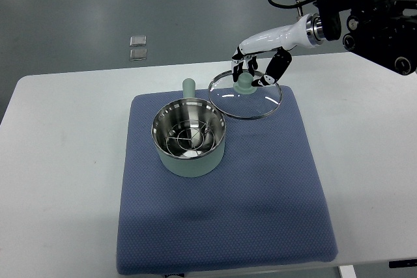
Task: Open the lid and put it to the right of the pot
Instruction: 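Lower the lid onto the mat beside the pot, nearer the right hand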
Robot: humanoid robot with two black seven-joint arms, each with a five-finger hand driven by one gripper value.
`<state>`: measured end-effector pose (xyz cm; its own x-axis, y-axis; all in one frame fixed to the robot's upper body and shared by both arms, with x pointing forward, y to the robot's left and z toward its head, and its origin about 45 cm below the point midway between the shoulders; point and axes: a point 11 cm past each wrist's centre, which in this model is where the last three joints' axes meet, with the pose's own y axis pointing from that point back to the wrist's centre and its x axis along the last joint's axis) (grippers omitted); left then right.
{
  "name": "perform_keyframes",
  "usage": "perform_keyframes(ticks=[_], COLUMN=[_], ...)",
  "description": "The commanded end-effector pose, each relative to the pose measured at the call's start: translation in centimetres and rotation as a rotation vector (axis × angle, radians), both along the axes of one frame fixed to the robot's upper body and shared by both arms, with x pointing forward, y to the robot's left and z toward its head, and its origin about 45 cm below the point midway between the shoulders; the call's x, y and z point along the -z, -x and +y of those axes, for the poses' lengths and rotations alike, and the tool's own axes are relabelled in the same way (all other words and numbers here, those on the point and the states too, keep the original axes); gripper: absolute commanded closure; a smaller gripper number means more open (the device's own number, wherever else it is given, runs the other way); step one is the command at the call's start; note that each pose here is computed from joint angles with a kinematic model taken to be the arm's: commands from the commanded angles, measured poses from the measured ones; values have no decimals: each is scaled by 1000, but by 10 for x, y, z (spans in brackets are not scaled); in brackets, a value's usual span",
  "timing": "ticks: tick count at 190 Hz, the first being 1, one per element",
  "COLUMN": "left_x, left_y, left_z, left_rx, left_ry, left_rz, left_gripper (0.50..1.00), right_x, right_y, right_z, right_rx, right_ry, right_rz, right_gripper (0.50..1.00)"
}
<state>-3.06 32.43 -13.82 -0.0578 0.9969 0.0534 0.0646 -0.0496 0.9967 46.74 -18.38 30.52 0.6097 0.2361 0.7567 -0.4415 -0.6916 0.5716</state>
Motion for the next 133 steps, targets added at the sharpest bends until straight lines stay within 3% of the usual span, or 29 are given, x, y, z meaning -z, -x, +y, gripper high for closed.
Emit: perform_keyframes(ticks=[1,50,86,133], left_x=[0,0,0,0], left_y=[0,-3,-3,-3], left_z=[0,0,0,0], left_rx=[0,1,4,3], left_ry=[0,0,0,0], left_rz=[0,-4,-4,-4], left_gripper=[500,500,500,500], right_x=[13,53,80,92], right_y=[3,12,21,24], right_z=[-9,-24,-31,-34], right_rx=[17,48,69,81], right_ry=[-8,-13,-15,-15], right_rz=[11,41,75,76], right_gripper=[953,946,895,895])
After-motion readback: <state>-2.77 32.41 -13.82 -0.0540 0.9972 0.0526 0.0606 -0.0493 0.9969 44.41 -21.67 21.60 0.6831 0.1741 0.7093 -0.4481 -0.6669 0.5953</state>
